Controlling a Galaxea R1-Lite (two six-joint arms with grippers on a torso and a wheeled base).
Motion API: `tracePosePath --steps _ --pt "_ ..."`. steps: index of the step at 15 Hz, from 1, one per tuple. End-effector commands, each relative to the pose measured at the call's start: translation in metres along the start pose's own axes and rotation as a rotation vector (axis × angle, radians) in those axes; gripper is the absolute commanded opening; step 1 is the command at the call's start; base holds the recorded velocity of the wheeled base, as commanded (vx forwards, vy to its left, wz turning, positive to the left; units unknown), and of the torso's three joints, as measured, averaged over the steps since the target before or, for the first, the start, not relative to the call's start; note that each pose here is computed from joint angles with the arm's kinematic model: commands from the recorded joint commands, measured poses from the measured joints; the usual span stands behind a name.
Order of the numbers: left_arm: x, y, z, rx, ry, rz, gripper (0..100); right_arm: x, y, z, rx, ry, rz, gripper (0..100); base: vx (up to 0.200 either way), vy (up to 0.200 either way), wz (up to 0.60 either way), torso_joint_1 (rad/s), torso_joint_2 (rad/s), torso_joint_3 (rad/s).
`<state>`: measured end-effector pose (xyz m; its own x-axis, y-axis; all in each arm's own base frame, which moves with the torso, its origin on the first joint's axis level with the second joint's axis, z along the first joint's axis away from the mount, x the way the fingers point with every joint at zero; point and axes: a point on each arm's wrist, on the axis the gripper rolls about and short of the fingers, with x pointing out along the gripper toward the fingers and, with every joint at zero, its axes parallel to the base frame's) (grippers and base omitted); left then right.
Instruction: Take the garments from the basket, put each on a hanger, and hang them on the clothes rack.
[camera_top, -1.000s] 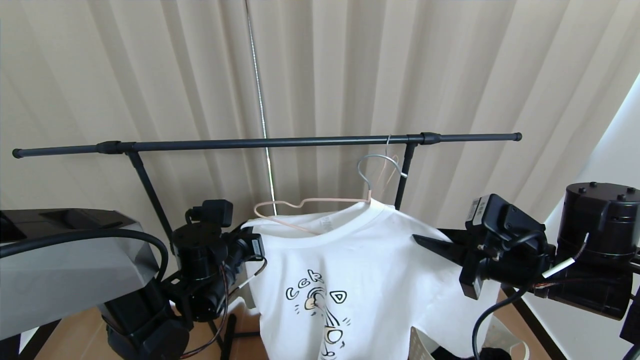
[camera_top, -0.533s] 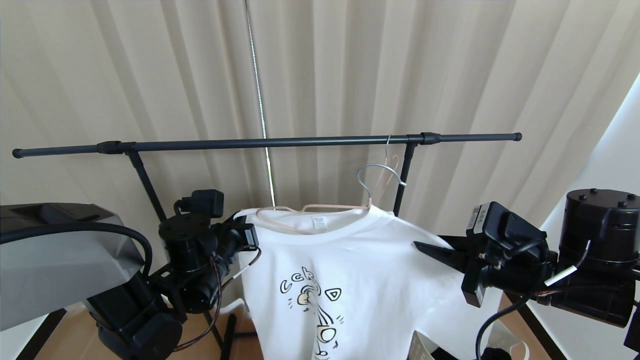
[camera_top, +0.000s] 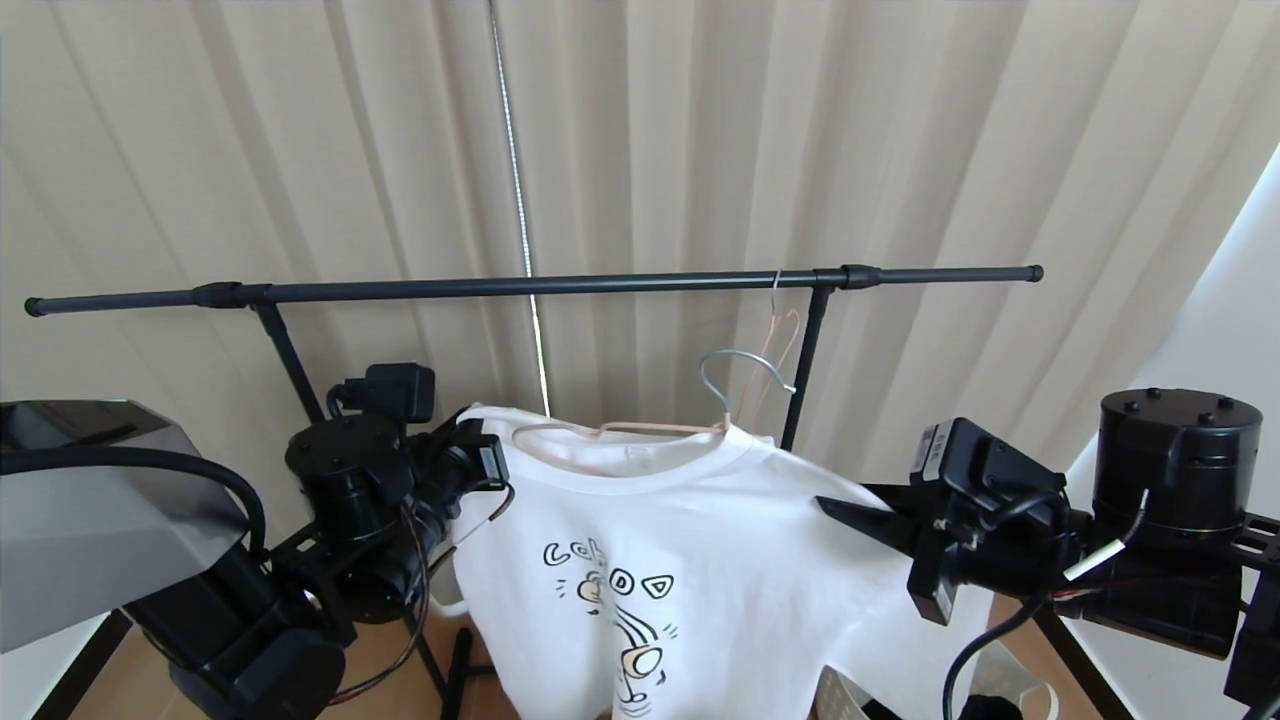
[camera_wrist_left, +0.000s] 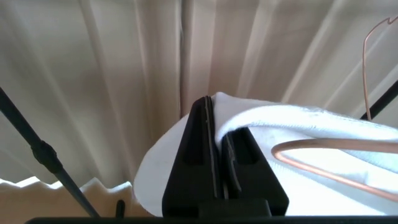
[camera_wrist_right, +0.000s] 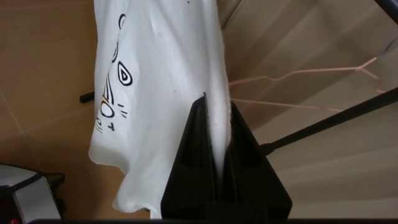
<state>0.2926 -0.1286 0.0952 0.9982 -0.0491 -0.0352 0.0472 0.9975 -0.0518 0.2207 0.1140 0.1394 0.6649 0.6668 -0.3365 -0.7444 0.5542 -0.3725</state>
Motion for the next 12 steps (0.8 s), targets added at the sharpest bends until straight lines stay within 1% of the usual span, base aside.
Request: tracePosePath --steps 1,4,6,8,10,12 --pt "-0.006 -0.004 0.003 -0.002 -0.014 -0.021 0 0.008 0.003 -0.003 0.004 0.015 0.023 0 0.000 0.000 0.00 0.000 0.00 0.000" --pt "-0.015 -0.013 0.002 0.015 -0.021 -0.058 0 0.015 0.007 0.000 0.002 0.012 0.041 0 0.000 0.000 0.00 0.000 0.00 0.000" --pt "-0.020 -0.016 0.001 0.035 -0.028 -0.075 0 0.022 0.013 0.003 0.062 0.019 0.048 0 0.000 0.000 0.00 0.000 0.00 0.000" --pt "-0.025 -0.021 0.000 0.036 -0.029 -0.096 0 0.025 0.017 0.006 0.082 0.015 0.054 0 0.000 0.000 0.00 0.000 0.00 0.000" --pt "-0.027 -0.024 0.001 0.040 -0.032 -0.105 0 0.029 0.017 0.003 0.086 0.030 0.058 0 0.000 0.000 0.00 0.000 0.00 0.000" --pt "-0.030 -0.025 0.002 0.045 -0.035 -0.115 0 0.035 0.017 0.000 0.085 0.050 0.028 0 0.000 0.000 0.00 0.000 0.00 0.000"
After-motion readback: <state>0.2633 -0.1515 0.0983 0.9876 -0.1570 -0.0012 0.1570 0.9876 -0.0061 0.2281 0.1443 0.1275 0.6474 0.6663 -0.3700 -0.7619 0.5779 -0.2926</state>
